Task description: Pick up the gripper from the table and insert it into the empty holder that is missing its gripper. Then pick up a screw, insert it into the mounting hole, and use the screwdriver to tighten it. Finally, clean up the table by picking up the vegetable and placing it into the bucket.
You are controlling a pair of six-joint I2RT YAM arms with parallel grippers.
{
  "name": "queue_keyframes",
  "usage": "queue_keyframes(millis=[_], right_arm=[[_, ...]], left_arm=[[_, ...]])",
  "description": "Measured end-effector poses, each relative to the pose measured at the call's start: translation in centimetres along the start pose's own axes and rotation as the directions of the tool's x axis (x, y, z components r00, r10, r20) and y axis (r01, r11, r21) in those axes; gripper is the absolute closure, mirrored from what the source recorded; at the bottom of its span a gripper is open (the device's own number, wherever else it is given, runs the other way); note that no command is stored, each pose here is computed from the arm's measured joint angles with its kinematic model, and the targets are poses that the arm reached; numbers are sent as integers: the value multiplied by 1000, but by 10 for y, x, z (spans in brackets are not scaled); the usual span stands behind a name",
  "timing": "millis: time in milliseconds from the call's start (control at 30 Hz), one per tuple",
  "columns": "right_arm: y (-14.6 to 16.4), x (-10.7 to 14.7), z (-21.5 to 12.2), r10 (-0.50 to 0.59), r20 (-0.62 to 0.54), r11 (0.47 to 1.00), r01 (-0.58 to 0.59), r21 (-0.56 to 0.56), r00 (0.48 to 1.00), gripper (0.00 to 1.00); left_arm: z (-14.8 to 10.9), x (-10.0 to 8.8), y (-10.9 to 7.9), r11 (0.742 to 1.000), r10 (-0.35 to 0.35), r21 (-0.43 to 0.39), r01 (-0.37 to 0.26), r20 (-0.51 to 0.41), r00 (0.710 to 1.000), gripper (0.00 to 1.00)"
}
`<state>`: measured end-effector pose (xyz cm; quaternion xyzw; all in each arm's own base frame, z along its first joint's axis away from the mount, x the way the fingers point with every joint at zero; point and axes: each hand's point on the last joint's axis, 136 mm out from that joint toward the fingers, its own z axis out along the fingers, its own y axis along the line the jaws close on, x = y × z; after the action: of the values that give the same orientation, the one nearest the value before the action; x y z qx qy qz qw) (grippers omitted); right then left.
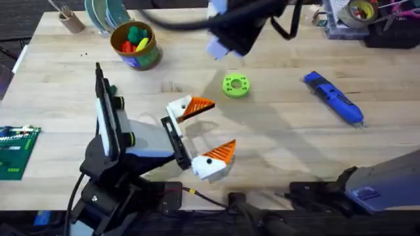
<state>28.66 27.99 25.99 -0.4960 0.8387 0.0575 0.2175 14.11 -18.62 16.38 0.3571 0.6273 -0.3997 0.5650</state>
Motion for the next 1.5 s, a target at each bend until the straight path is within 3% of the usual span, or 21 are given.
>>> queue_keyframes(millis=[200, 467, 1500], right_arm=[[58, -11, -10, -130, 15, 989, 131, -64, 991, 993], [97, -16, -13, -202, 31, 973, 204, -104, 979, 993], [114, -12, 8, -180, -20, 967, 174, -187, 983, 994]], left_arm=[[0, 0, 0, 1000, 0, 0, 0, 0, 1000, 8], [0, 0, 0, 1000, 0, 0, 0, 0, 1000, 8], [0, 0, 0, 1000, 0, 0, 0, 0, 1000, 8]])
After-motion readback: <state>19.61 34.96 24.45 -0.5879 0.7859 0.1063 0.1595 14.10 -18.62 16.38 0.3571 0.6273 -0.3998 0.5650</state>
